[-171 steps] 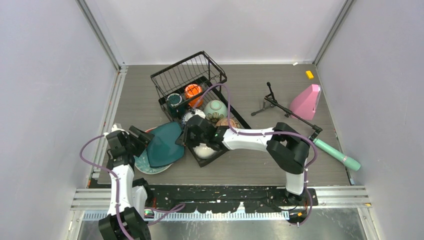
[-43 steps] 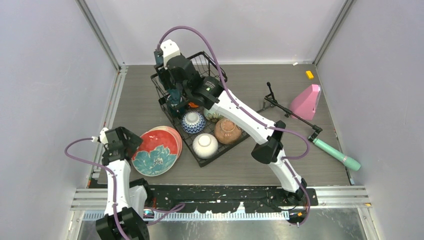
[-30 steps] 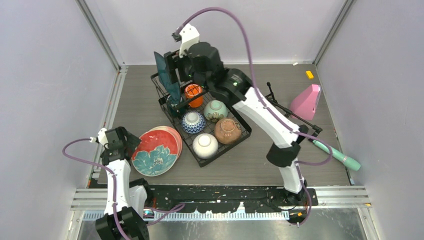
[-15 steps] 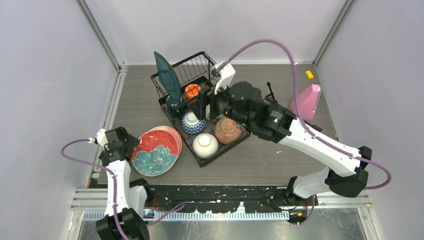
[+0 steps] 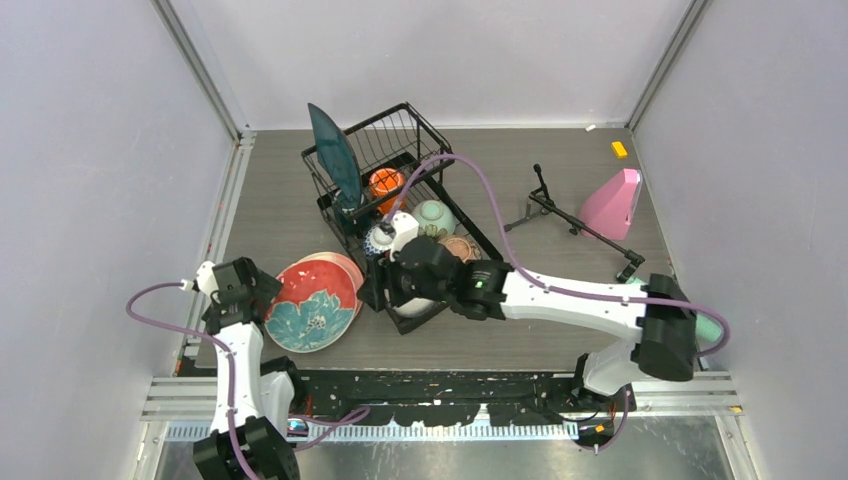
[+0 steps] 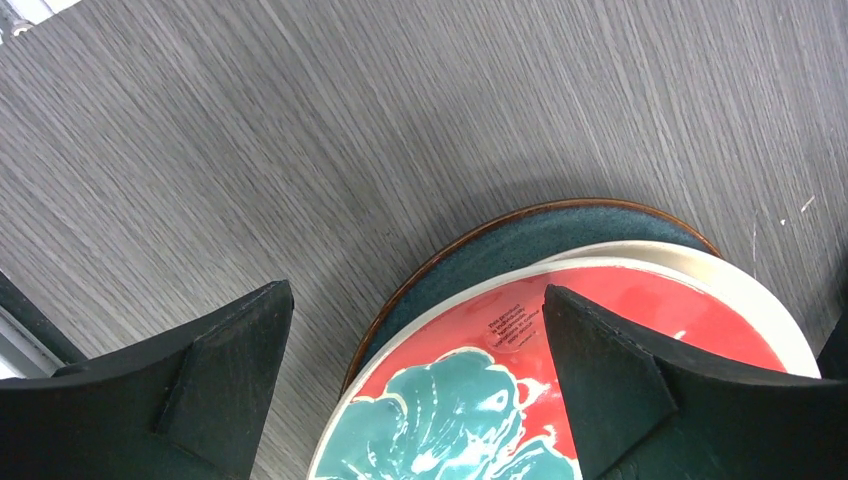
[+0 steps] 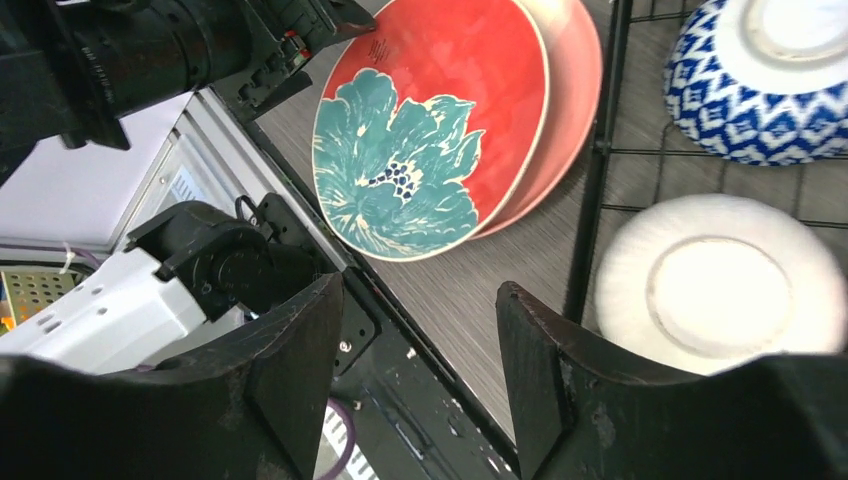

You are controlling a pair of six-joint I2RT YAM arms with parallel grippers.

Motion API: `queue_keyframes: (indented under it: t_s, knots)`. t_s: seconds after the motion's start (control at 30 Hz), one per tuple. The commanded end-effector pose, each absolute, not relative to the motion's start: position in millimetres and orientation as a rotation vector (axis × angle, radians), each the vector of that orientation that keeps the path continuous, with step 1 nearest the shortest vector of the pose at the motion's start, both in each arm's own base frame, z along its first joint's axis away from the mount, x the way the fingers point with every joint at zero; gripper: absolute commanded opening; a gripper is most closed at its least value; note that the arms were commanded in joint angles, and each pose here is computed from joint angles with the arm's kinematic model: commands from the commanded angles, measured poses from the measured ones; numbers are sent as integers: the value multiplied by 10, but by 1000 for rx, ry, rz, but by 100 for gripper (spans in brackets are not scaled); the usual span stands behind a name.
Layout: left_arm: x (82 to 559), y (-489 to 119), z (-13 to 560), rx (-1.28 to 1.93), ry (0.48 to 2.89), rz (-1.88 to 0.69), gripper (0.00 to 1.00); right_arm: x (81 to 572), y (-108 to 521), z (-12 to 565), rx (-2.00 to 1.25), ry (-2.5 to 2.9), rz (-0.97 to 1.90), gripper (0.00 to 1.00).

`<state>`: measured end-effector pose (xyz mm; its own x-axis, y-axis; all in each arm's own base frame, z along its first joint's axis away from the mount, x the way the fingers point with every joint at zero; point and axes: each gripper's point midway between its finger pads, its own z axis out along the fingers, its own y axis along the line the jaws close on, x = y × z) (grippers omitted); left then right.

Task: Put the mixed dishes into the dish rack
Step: Pick up the plate from the corner of the board.

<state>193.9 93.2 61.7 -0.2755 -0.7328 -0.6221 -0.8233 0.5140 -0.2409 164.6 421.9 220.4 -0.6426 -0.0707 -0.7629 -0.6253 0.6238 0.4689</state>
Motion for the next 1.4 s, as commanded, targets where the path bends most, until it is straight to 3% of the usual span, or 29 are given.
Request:
queue_keyframes:
  t_s: [0.0, 0.37, 0.8, 1.23, 1.37]
  knots:
    - [2036, 918, 699, -1250, 2008, 119, 100, 1733, 4538, 2216, -420, 2080, 1080, 62]
    - [2066, 775, 647, -1237, 2005, 13, 100, 1981, 4949, 1612, -225, 2162, 1065, 58]
    - [1956, 1023, 653, -1311, 1938, 189, 100, 2159, 5083, 1219, -176, 2212, 976, 52]
    - [2099, 779, 427, -1314, 1996, 0, 100, 2176, 5152, 848, -62, 2274, 1010, 49]
    - [2111, 691, 364, -1303, 2021, -56, 99, 2192, 5172, 792, 16, 2280, 1093, 43]
